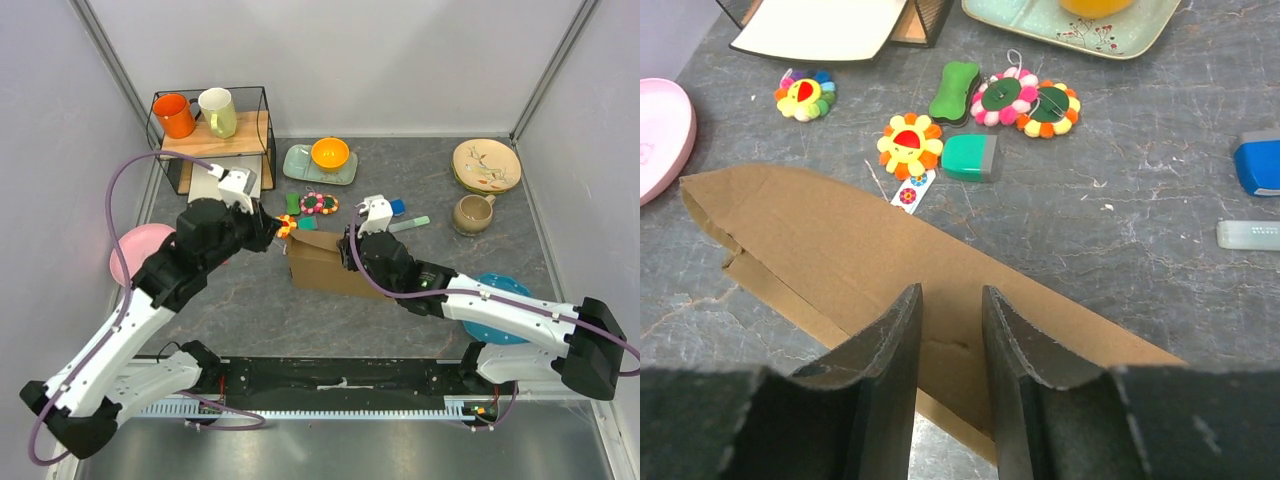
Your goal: Fold the paper box
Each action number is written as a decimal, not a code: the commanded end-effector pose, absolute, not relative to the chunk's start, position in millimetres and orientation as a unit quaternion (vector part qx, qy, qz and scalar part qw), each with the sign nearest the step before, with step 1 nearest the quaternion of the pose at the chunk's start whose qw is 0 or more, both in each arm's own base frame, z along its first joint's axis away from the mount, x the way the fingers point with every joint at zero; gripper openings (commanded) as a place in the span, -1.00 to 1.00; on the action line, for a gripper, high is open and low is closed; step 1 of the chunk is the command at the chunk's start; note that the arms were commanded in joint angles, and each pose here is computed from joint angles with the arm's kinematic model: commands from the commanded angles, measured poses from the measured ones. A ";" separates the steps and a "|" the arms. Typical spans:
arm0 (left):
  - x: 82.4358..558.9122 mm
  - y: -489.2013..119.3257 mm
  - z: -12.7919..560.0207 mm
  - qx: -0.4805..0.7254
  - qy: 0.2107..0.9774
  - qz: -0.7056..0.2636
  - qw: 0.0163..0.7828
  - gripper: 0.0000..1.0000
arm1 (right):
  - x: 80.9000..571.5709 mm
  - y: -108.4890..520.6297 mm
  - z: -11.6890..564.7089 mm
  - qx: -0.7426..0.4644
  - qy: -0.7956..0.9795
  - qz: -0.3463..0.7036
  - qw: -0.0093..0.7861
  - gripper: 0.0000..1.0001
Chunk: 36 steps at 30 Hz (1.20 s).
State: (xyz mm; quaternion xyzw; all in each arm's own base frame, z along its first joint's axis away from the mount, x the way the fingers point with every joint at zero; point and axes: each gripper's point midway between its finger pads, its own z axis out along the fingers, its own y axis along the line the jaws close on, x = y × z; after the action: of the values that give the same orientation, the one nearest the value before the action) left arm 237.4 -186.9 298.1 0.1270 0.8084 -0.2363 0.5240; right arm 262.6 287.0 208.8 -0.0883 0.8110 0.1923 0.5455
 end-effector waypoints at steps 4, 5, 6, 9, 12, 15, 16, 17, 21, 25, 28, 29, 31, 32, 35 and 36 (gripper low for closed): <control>286.0 -207.7 286.6 0.131 0.784 -0.324 0.514 -0.45 | 237.5 257.9 137.7 -0.150 0.857 0.128 0.475 -0.26; 290.5 -210.6 288.3 0.131 0.778 -0.336 0.514 -0.45 | 237.0 257.5 138.6 -0.150 0.857 0.129 0.476 -0.27; 294.3 -215.6 280.7 0.138 0.783 -0.349 0.497 -0.45 | 235.9 257.5 137.8 -0.152 0.857 0.131 0.475 -0.27; 297.8 -223.7 279.3 0.145 0.780 -0.372 0.481 -0.50 | 234.7 255.8 134.8 -0.155 0.858 0.128 0.472 -0.28; 295.8 -229.7 268.6 0.145 0.782 -0.389 0.464 -0.58 | 233.7 255.3 133.6 -0.158 0.858 0.128 0.471 -0.29; 291.6 -229.7 249.2 0.138 0.794 -0.394 0.441 -0.72 | 233.1 254.5 130.4 -0.158 0.860 0.127 0.468 -0.30; 288.2 -229.8 240.5 0.135 0.799 -0.397 0.431 -0.76 | 232.7 254.4 129.7 -0.159 0.860 0.127 0.468 -0.30; 285.9 -230.0 236.6 0.133 0.801 -0.400 0.425 -0.80 | 232.4 254.1 128.7 -0.158 0.861 0.127 0.467 -0.30; 274.3 -227.4 207.1 0.116 0.815 -0.406 0.397 -0.96 | 231.1 252.1 123.4 -0.158 0.863 0.124 0.464 -0.31; 266.1 -226.0 185.2 0.101 0.824 -0.411 0.377 -0.97 | 230.3 250.5 121.2 -0.157 0.863 0.123 0.464 -0.31; 260.7 -224.3 173.1 0.088 0.828 -0.414 0.368 -0.96 | 229.9 249.1 121.1 -0.155 0.863 0.123 0.464 -0.31; 258.5 -223.7 171.3 0.085 0.827 -0.417 0.368 -0.96 | 230.4 247.9 121.2 -0.154 0.863 0.121 0.466 -0.31; 256.1 -224.2 172.5 0.077 0.825 -0.424 0.366 -0.96 | 231.1 247.1 123.7 -0.152 0.862 0.120 0.469 -0.31; 255.4 -224.3 172.9 0.076 0.824 -0.425 0.366 -0.96 | 232.1 248.2 127.6 -0.150 0.859 0.122 0.473 -0.30; 258.6 -223.3 176.5 0.072 0.820 -0.424 0.379 -0.96 | 236.5 250.6 144.0 -0.138 0.853 0.129 0.486 -0.29; 257.9 -222.5 177.6 0.071 0.819 -0.423 0.381 -0.96 | 238.5 250.3 151.4 -0.131 0.851 0.130 0.492 -0.28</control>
State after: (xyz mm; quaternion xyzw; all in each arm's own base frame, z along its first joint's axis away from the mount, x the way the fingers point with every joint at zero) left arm 280.2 -224.3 220.2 0.0936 0.7760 -0.4262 0.4553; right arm 253.2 282.8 205.8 -0.0925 0.7958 0.2233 0.5552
